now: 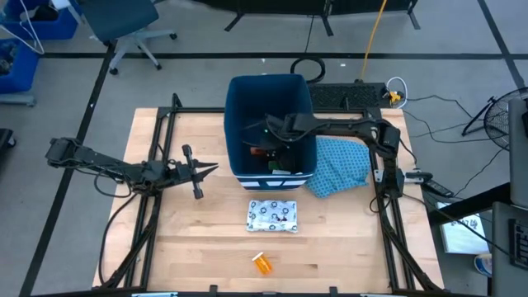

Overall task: Pick & place medical supplies in basket/bin
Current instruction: Put the red medicine bottle into the blue bin, then put the orange medicine bottle into the blue bin

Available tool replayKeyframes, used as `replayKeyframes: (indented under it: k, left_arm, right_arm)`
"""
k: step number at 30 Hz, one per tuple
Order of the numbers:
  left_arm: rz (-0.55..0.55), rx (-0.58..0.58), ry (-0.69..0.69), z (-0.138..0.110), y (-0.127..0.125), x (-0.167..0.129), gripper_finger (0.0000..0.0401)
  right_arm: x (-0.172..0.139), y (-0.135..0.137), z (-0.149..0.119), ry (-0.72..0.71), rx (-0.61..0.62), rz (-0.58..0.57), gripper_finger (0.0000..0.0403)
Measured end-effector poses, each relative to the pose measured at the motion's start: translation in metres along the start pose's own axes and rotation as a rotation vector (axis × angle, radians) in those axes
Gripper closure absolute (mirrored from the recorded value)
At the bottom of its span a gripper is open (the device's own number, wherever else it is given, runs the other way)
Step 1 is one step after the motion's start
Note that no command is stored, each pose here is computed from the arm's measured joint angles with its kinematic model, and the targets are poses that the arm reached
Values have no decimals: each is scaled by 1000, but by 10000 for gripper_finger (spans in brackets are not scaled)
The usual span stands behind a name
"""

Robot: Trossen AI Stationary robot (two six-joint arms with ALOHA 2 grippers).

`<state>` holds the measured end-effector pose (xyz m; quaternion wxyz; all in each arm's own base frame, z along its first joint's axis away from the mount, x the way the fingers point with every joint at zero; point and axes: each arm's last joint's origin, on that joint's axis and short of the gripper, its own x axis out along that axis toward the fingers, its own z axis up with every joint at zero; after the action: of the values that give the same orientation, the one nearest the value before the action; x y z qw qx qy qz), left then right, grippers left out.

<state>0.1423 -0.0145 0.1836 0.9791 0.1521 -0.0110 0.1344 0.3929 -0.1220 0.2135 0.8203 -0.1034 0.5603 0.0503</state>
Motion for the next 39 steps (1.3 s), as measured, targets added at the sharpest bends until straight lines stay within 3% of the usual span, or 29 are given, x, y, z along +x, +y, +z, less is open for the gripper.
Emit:
replayKeyframes:
  k: [5, 20, 33, 39]
  left_arm:
    - [0, -14, -3, 0, 0, 0, 366]
    - [1, 5, -2, 0, 0, 0, 366]
    - [1, 3, -1, 0, 0, 0, 366]
    - [1, 1, -1, 0, 0, 0, 366]
  right_arm:
    - [25, 8, -17, 12, -24, 13, 280]
    - [32, 2, -30, -16, -57, 13, 277]
    - [10, -6, -21, -79, 19, -177, 200]
    - [-34, -6, -17, -164, 53, -259, 178]
